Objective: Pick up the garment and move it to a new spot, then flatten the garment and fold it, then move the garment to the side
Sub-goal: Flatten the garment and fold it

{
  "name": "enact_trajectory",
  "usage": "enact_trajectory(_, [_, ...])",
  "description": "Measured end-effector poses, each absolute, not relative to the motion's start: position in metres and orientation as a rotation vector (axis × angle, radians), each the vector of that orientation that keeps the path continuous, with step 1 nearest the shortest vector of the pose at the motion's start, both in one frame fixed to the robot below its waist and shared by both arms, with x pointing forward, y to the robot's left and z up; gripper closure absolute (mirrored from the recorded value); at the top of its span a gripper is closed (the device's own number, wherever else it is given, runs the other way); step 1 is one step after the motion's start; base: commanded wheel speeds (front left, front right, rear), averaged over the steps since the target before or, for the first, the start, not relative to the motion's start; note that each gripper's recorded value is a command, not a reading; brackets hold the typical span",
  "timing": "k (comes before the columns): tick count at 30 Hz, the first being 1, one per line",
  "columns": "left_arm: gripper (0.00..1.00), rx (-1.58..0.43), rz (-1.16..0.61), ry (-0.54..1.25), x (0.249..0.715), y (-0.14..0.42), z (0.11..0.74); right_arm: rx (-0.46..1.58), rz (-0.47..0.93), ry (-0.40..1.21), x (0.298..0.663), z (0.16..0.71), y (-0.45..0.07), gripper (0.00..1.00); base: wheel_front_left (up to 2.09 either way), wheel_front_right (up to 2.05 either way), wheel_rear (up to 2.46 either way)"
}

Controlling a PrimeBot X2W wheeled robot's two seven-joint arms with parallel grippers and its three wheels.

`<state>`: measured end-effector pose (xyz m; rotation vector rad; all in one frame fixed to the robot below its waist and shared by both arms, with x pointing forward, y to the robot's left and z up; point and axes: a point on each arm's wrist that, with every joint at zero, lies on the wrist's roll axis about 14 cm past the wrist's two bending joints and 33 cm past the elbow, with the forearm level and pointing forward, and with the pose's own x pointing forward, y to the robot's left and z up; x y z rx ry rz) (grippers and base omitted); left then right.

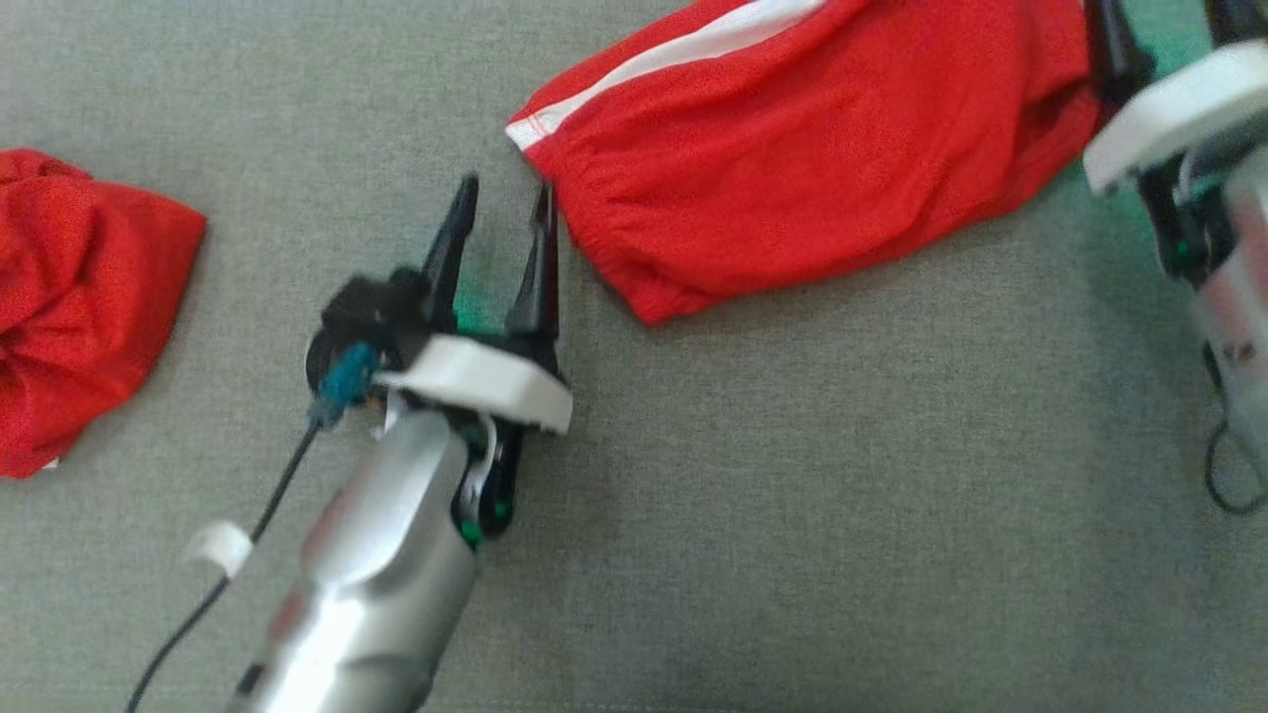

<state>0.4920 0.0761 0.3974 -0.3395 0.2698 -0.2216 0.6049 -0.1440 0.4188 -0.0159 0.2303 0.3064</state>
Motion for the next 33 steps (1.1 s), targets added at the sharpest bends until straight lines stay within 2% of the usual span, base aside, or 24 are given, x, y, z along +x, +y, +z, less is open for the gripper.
enact_trajectory(7, [0.0,-0.343,-0.175,0.296,0.464,0.088,0.391,-0.123,0.325,0.453,0.551,0.357,-0.16,0.0,0.0,0.0,0.0])
enact_trajectory(14, [0.0,-0.331,-0.109,0.295,0.452,0.11,0.389,-0.051,0.309,0.525,0.546,0.355,-0.154,0.0,0.0,0.0,0.0])
enact_trajectory(15, [0.0,-0.326,-0.106,0.293,0.451,0.112,0.39,-0.039,0.306,0.529,0.546,0.355,-0.153,0.17,0.0,0.0,0.0])
enact_trajectory(16, [0.0,-0.318,-0.104,0.289,0.45,0.113,0.391,-0.023,0.302,0.533,0.546,0.355,-0.152,0.53,0.0,0.0,0.0])
enact_trajectory(18, [0.0,-0.31,-0.096,0.274,0.451,0.118,0.395,0.005,0.298,0.544,0.543,0.354,-0.149,1.0,0.0,0.0,0.0])
enact_trajectory(26, [0.0,-0.293,-0.062,0.268,0.434,0.131,0.399,0.101,0.239,0.496,0.533,0.361,-0.153,1.0,0.0,0.0,0.0])
enact_trajectory(33, [0.0,-0.282,-0.034,0.266,0.399,0.141,0.404,0.211,0.144,0.487,0.487,0.364,-0.17,1.0,0.0,0.0,0.0])
